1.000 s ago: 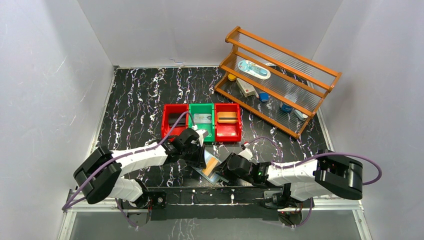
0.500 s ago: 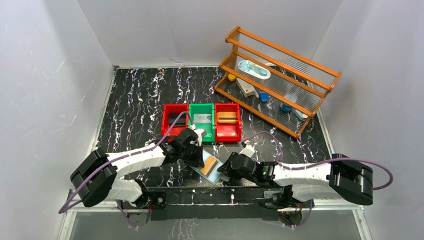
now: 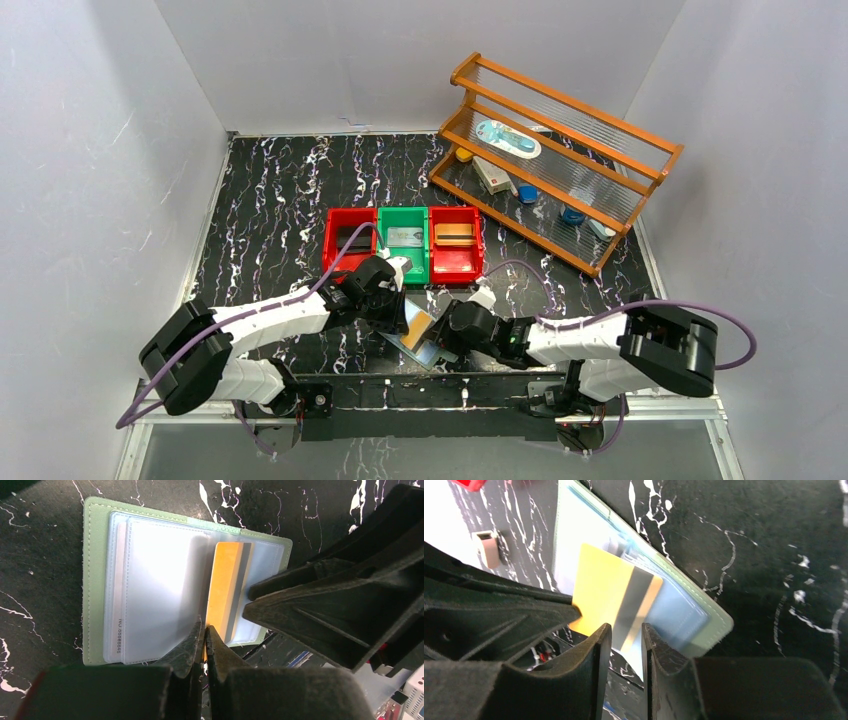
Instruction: Take the credit cards out of the card holder
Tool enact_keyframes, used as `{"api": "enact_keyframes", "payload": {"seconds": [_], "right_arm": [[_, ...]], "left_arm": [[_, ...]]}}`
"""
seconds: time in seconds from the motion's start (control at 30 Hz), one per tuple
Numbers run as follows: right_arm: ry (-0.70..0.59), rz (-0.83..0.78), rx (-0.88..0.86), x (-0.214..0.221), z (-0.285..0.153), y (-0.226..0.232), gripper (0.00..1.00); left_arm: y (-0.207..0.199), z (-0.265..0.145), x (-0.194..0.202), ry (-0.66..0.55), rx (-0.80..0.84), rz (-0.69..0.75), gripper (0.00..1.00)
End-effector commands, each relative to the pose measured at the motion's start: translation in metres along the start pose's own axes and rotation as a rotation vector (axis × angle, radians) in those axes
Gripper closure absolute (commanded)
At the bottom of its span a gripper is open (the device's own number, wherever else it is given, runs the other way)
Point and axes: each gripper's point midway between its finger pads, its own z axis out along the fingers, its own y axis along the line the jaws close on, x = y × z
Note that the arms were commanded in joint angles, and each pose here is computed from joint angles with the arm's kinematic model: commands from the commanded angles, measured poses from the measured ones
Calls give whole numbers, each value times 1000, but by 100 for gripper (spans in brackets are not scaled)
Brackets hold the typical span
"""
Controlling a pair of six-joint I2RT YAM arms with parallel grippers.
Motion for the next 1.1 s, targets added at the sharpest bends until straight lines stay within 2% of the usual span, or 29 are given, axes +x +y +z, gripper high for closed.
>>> {"api": "enact_keyframes", "payload": {"seconds": [0.0,0.13,0.33,0.73,0.83,0.87,1.07], "right_arm": [[51,65,75,13,10,-36,63],[53,89,139,15,10,-55,64],[66,88,168,18,13,-62,65],[33,58,197,6,10,-64,63],[39,40,219,5,9,-70,63],[35,45,188,2,11,-53,62],[30,25,175,-3,9,-48,62]], "left_arm": [[-6,-3,7,24,40,6,98],[-14,-1,13,58,92,11,91],[-25,1,17,87,164,15,88],[-7,-6,5,36,31,19,100],[-4,-9,2,15,9,20,100],[-3,-10,1,6,4,20,100],[1,-18,-5,-27,-31,25,100]]}}
